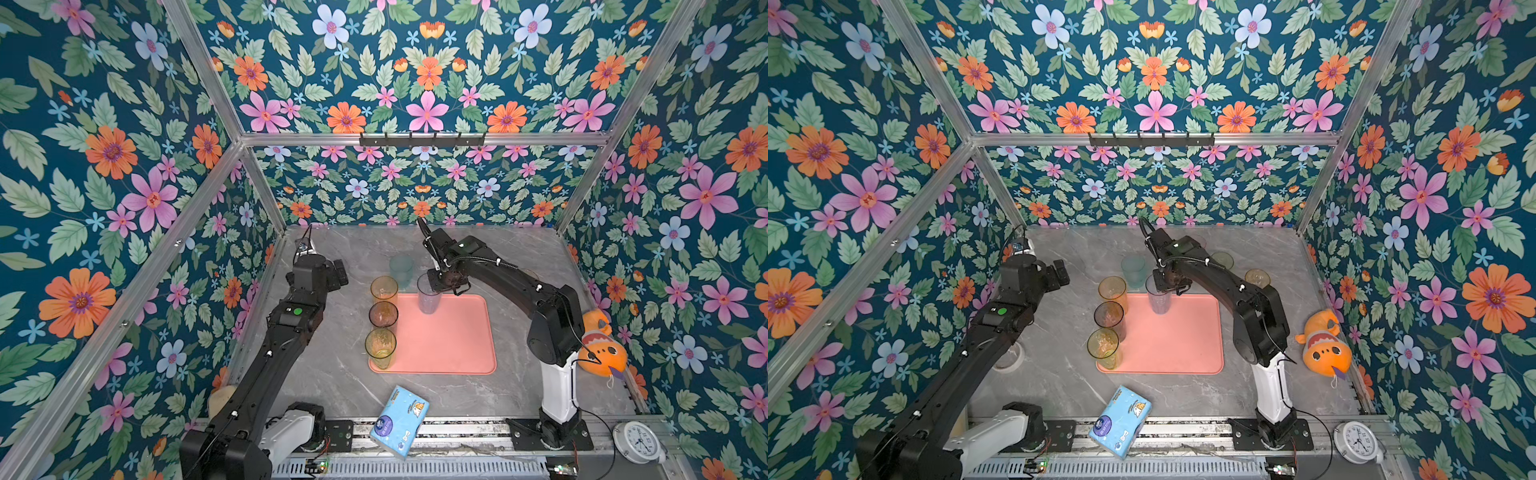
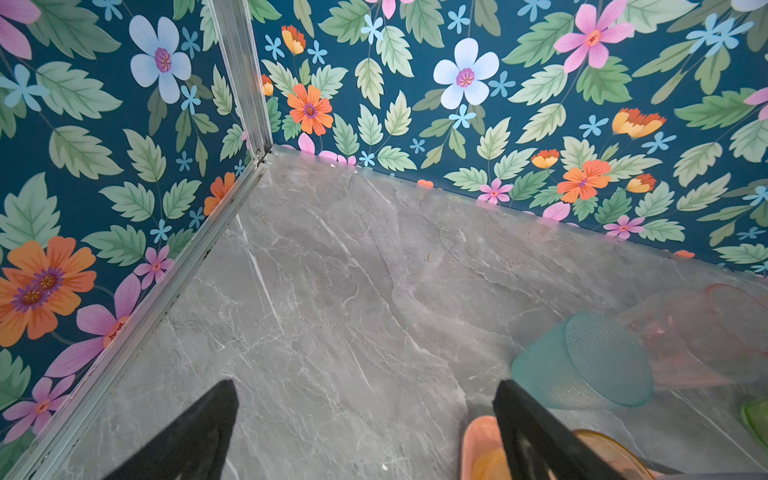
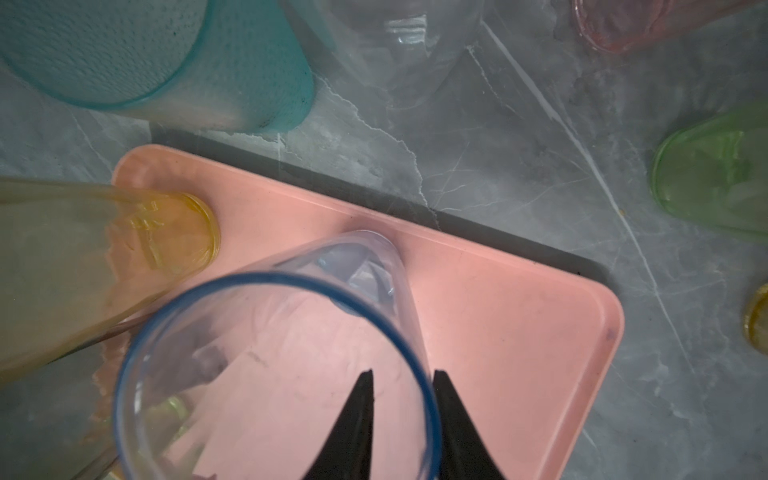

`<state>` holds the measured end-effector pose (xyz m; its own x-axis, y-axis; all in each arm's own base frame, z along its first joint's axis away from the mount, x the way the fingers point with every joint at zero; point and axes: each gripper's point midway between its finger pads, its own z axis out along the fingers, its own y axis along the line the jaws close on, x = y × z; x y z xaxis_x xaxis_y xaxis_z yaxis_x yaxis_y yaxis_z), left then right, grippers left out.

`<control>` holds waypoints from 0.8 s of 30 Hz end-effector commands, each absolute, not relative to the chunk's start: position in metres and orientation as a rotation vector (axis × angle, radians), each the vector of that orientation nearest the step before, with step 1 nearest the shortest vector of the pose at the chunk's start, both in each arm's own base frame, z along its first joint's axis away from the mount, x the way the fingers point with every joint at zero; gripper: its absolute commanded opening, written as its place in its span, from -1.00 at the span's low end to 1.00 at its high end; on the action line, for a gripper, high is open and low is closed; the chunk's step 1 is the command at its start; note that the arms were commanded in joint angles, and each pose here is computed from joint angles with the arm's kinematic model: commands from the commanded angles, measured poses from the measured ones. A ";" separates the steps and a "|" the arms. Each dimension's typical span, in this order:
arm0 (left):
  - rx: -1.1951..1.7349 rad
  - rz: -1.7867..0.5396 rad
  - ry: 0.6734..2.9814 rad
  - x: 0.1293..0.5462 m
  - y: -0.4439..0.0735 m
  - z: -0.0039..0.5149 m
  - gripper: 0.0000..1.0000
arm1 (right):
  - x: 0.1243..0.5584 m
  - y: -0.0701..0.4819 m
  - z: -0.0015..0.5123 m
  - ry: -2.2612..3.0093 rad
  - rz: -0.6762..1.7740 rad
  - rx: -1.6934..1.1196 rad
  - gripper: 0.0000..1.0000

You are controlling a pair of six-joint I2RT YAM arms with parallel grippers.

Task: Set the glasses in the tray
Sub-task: 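Lower the blue-rimmed glass onto the tray beside the yellow glass and open, then raise the right gripper and move it over the clear glass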

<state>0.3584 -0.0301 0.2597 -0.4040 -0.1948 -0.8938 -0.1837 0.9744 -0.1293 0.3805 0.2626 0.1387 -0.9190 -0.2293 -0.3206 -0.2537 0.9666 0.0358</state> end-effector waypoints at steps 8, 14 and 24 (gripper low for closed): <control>-0.266 0.003 1.989 0.358 -0.028 0.263 0.97 | 0.382 0.266 0.151 2.792 0.128 -0.362 -0.28; -0.264 0.001 1.984 0.359 -0.028 0.266 0.97 | 0.386 0.266 0.167 2.755 0.127 -0.370 -0.10; -0.242 -0.032 1.978 0.367 -0.035 0.277 0.98 | 0.393 0.274 0.216 2.624 0.244 -0.364 -0.03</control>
